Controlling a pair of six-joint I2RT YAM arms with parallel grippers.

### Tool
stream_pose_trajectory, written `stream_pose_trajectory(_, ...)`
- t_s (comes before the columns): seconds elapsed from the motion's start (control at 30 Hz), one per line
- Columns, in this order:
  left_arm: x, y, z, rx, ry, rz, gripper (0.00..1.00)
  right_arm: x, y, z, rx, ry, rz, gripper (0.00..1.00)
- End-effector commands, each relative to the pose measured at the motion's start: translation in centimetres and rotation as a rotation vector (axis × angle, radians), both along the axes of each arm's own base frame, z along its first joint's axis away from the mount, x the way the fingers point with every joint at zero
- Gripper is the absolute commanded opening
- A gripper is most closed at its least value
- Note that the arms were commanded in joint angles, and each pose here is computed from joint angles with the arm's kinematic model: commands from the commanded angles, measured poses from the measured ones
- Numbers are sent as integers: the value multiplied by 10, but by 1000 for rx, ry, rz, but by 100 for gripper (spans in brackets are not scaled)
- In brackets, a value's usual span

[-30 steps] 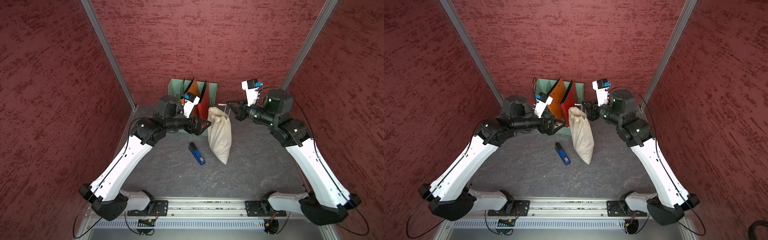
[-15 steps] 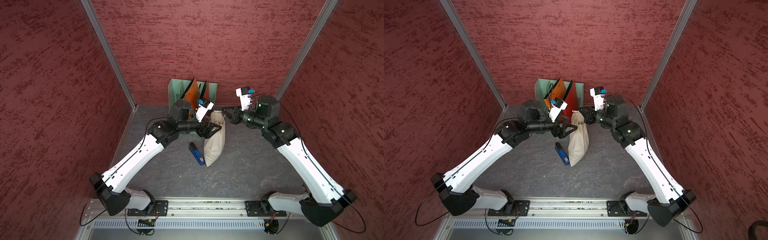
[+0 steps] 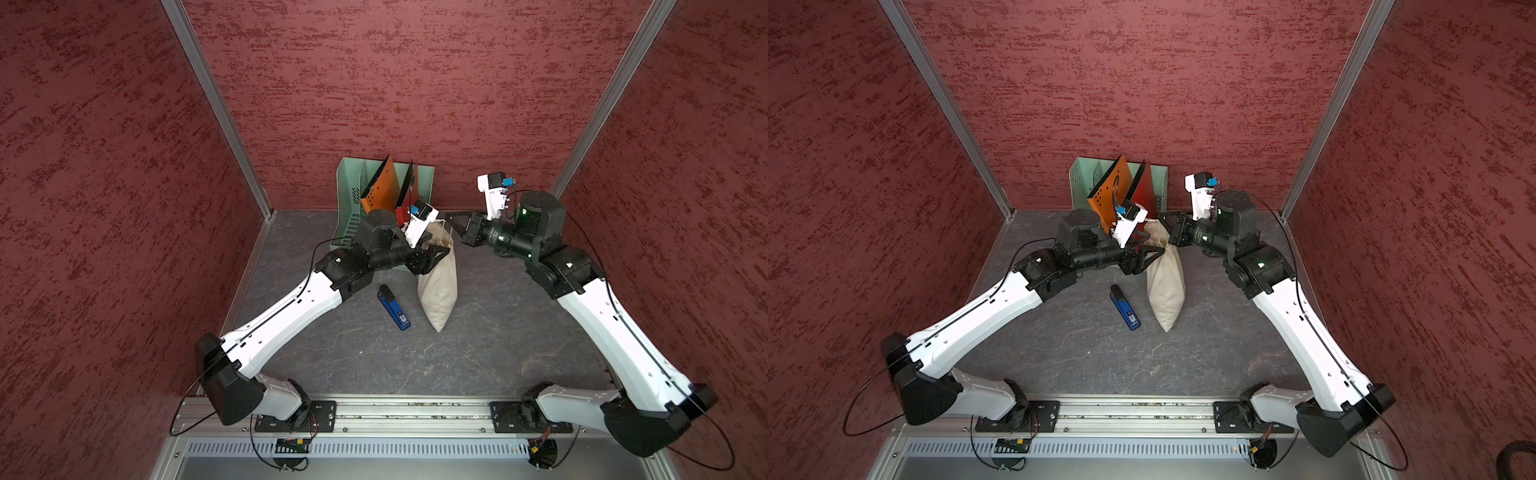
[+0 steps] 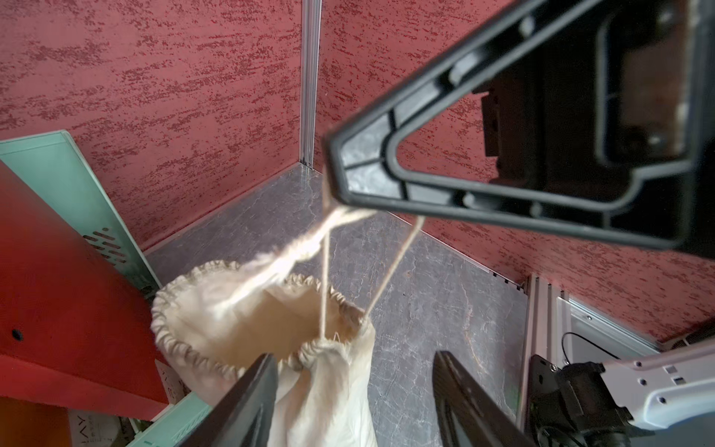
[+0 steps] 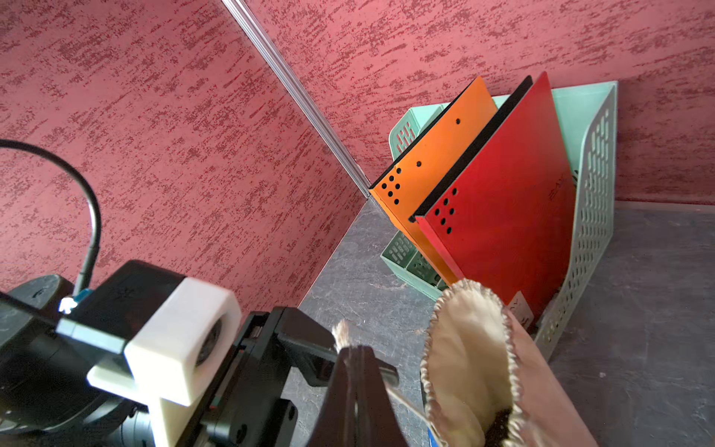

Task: Close the soil bag
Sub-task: Frap the soil bag at the center of the board.

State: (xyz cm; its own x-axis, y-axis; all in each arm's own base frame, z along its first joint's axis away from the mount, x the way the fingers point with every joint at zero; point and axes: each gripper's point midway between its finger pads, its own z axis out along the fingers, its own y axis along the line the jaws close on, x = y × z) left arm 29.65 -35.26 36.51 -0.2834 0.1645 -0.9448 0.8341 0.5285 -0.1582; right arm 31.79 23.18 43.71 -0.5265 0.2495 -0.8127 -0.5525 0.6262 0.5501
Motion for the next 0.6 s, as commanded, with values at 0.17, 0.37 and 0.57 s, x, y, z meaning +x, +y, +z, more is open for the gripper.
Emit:
stream_pose_trajectory(0.17, 21, -22, 3, 6, -81, 28, 67, -9, -2, 49, 104, -140, 19, 0)
stream_pose_trajectory(0.37, 35, -23, 9, -21, -99, 87, 59, -12, -3, 50, 115, -142, 19, 0)
stream_pose_trajectory(0.57, 39, -23, 14, -39, -108, 108, 50, -13, -5, 51, 131, -140, 16, 0)
